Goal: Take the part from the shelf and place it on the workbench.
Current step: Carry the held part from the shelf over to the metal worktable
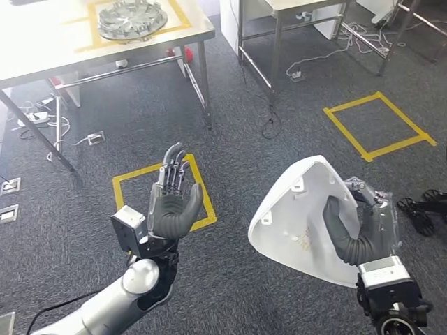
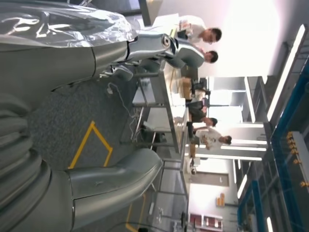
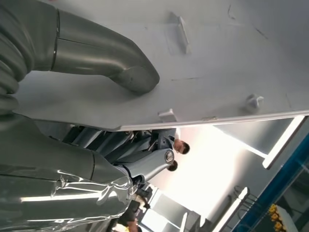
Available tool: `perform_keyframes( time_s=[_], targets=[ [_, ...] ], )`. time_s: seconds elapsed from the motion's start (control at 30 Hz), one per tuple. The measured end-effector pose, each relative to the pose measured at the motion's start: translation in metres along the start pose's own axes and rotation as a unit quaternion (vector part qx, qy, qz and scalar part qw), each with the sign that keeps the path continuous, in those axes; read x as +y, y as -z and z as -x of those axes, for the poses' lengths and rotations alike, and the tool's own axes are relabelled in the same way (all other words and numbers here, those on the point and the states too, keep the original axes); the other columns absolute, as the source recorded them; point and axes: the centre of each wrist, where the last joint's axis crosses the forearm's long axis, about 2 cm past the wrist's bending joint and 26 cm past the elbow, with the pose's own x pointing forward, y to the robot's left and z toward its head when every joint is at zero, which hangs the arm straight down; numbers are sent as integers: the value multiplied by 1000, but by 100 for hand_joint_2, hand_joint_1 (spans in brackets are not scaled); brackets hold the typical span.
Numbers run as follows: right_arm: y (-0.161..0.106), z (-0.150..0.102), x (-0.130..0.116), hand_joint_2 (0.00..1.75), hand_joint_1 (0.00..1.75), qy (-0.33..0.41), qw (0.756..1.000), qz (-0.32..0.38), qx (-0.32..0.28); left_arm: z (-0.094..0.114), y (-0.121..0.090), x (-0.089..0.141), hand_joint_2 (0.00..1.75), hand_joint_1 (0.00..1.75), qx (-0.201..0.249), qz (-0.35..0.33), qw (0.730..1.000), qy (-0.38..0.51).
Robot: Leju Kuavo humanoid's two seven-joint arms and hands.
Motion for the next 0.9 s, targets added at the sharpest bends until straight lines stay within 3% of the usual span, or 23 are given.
perform_keyframes(
  time_s=[0.9],
  targets=[
    [-4, 0, 2, 175, 175, 11, 1000, -4, 7, 1, 4, -2, 175, 0, -1, 1, 1000, 1]
  ],
)
